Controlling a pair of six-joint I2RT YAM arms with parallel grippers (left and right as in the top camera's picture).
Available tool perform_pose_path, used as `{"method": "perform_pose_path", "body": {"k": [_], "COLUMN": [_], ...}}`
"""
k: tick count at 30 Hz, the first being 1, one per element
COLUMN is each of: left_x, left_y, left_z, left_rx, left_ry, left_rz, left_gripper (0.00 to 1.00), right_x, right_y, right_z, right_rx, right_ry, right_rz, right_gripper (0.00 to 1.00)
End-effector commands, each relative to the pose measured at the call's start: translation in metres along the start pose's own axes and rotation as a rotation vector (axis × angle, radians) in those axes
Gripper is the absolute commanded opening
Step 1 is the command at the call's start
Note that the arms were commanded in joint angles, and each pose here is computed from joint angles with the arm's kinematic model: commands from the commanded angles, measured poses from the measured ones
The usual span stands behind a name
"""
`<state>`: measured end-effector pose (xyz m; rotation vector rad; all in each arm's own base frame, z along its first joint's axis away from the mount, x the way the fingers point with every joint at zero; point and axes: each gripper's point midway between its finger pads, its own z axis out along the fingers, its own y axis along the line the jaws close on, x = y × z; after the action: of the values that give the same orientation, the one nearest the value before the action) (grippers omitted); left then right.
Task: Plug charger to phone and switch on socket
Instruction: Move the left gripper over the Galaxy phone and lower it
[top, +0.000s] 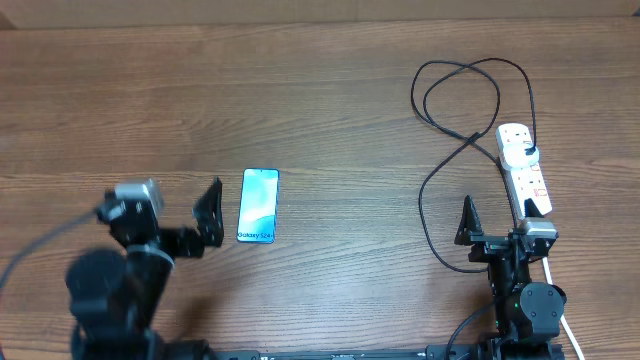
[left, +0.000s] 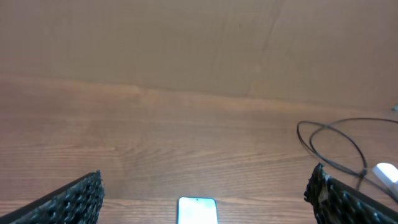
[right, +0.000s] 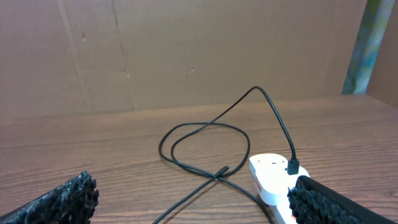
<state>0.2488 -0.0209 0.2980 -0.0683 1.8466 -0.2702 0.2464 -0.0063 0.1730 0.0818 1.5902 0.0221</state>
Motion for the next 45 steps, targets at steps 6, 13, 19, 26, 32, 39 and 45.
{"method": "perform_pose_path", "body": {"k": [6, 13, 19, 26, 32, 39, 45], "left_x": [-0.017, 0.028, 0.092, 0.153, 0.191, 0.212, 0.234], "left_y": [-0.021, -0.028, -0.034, -0.025, -0.016, -0.010, -0.001], "left_z": [0.049, 0.099, 0.139, 0.148, 0.146, 0.153, 0.155], "left_rx": [-0.022, -0.191, -0.171, -0.209, -0.248, -0.238, -0.259], "left_ry": [0.355, 0.711, 0.933, 1.158, 1.310, 1.358, 1.381], "left_rz": [-0.085, 0.012, 0.009, 0.002, 0.007, 0.053, 0.064], "left_gripper": [1.00, 1.00, 1.00, 1.00, 1.00, 1.00, 1.00], "right_x": [0.002, 0.002, 0.002, 0.002, 0.002, 0.002, 0.002], "right_y": [-0.001, -0.001, -0.001, -0.001, -0.001, -0.001, -0.001], "right_z": [0.000, 0.000, 0.000, 0.000, 0.000, 0.000, 0.000], "right_rx": [0.002, 0.001, 0.001, 0.001, 0.001, 0.001, 0.001], "right_ry": [-0.004, -0.004, -0.004, -0.004, -0.004, -0.004, -0.004], "right_rz": [-0.004, -0.004, -0.004, -0.004, -0.004, -0.004, -0.004], "right_gripper": [1.00, 1.00, 1.00, 1.00, 1.00, 1.00, 1.00]}}
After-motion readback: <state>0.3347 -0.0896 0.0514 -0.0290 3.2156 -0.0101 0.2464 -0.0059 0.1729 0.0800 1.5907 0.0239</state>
